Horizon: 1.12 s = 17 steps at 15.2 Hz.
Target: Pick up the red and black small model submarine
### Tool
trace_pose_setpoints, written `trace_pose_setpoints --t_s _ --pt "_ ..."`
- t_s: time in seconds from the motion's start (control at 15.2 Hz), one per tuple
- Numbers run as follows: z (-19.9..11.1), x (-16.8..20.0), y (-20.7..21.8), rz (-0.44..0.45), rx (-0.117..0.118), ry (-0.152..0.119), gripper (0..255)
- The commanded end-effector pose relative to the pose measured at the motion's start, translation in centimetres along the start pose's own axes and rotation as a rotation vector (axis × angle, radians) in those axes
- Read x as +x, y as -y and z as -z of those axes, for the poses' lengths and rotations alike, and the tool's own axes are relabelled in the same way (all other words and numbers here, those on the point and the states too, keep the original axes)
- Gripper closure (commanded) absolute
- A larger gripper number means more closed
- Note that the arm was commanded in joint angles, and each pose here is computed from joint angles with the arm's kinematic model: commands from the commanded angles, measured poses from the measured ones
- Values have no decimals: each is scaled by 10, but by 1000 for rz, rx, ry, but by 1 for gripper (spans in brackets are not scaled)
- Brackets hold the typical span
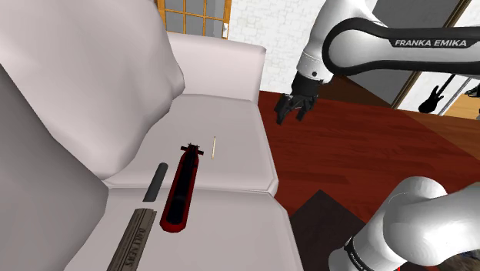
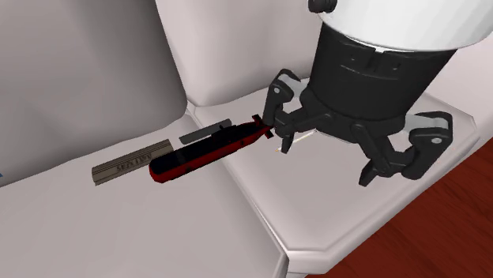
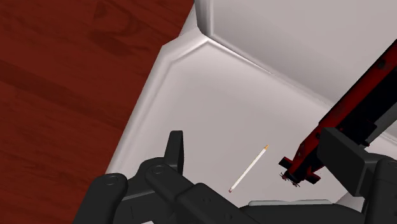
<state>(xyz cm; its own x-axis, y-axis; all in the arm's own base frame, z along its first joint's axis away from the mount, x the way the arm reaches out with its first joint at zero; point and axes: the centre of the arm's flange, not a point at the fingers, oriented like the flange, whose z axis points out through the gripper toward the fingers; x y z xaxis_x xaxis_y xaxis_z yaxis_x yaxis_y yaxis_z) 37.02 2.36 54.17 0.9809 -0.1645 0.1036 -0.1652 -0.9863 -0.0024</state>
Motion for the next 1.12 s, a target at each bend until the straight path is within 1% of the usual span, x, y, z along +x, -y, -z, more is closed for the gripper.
trace_pose_setpoints --t_s 0.0,1.06 --pt "-19 9 14 -2 16 -1 0" --pt "-150 86 145 -13 135 4 0"
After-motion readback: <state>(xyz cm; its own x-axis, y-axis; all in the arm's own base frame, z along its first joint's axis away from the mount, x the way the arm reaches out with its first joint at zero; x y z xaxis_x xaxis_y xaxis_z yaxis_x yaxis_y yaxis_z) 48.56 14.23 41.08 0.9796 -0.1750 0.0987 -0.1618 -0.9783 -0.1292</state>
